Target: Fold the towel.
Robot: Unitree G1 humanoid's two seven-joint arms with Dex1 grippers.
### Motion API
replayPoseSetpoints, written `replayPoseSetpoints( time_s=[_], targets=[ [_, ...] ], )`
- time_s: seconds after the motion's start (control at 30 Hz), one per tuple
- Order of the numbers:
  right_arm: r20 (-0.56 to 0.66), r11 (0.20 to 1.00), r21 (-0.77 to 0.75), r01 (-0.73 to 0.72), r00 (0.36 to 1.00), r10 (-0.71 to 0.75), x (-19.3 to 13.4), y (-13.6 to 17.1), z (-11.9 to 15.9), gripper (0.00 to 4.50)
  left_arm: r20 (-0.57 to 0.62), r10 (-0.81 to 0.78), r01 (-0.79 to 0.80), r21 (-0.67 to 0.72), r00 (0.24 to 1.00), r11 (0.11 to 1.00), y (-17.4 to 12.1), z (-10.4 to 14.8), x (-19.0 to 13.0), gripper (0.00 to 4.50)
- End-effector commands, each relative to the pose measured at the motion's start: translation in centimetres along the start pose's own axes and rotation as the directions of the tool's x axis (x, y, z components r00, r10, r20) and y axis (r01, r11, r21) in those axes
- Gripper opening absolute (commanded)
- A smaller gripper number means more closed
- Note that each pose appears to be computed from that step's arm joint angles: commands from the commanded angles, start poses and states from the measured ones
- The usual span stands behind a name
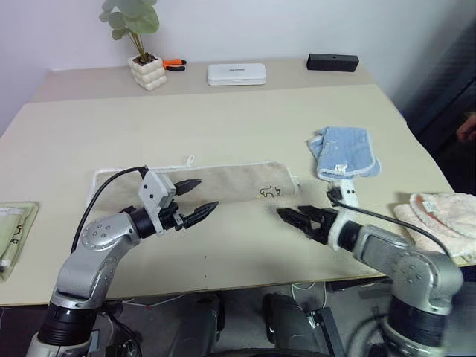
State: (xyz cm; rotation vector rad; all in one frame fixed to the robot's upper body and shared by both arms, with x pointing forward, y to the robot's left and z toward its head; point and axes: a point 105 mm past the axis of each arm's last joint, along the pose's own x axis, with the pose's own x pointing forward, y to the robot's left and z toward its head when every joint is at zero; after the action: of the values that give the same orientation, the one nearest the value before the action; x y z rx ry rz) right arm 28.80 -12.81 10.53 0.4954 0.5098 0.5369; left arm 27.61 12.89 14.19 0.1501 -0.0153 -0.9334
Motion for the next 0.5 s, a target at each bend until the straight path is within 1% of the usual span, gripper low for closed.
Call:
replayPoseSetpoints(
  time_s=[0.03,0.13,0.2,0.23,0.3,0.4,0.43,0.5],
  targets=[
    [0.051,0.988,0.135,0.075,0.995,-0.083,1.0,-0.8,1.2,4.44,0.015,-0.002,0.002,0.025,1.0,1.0,-0.3,0.9,-0.8,3.49],
    [0.069,0.967,0.238,0.09,0.992,-0.109,2.1,-1.0,1.9,4.44,-0.005,0.036,-0.036,0.029,0.999,0.999,0.3,0.5,-1.6,3.49],
    [0.059,0.943,0.298,0.145,0.984,-0.17,2.8,-1.9,1.9,4.44,-0.012,0.059,-0.059,0.035,0.998,0.998,0.6,0.4,-2.1,3.49],
    [0.055,0.931,0.324,0.167,0.979,-0.195,3.1,-2.3,2.0,4.22,-0.012,0.07,-0.07,0.038,0.997,0.997,0.8,0.5,-2.3,3.49],
    [0.049,0.913,0.354,0.202,0.971,-0.234,3.5,-2.8,2.1,3.55,-0.012,0.085,-0.084,0.041,0.996,0.996,0.9,0.5,-2.6,3.49],
    [0.055,0.907,0.358,0.222,0.965,-0.258,3.6,-3.2,2.4,2.05,-0.01,0.094,-0.094,0.038,0.996,0.995,0.8,0.5,-2.7,3.49],
    [0.061,0.905,0.361,0.226,0.962,-0.264,3.6,-3.2,2.5,1.45,-0.01,0.095,-0.095,0.037,0.995,0.995,0.6,0.4,-2.7,3.49],
    [0.072,0.903,0.364,0.227,0.96,-0.27,3.5,-3.2,2.8,0.41,-0.01,0.098,-0.097,0.034,0.995,0.995,0.5,0.2,-2.6,3.49]
  ],
)
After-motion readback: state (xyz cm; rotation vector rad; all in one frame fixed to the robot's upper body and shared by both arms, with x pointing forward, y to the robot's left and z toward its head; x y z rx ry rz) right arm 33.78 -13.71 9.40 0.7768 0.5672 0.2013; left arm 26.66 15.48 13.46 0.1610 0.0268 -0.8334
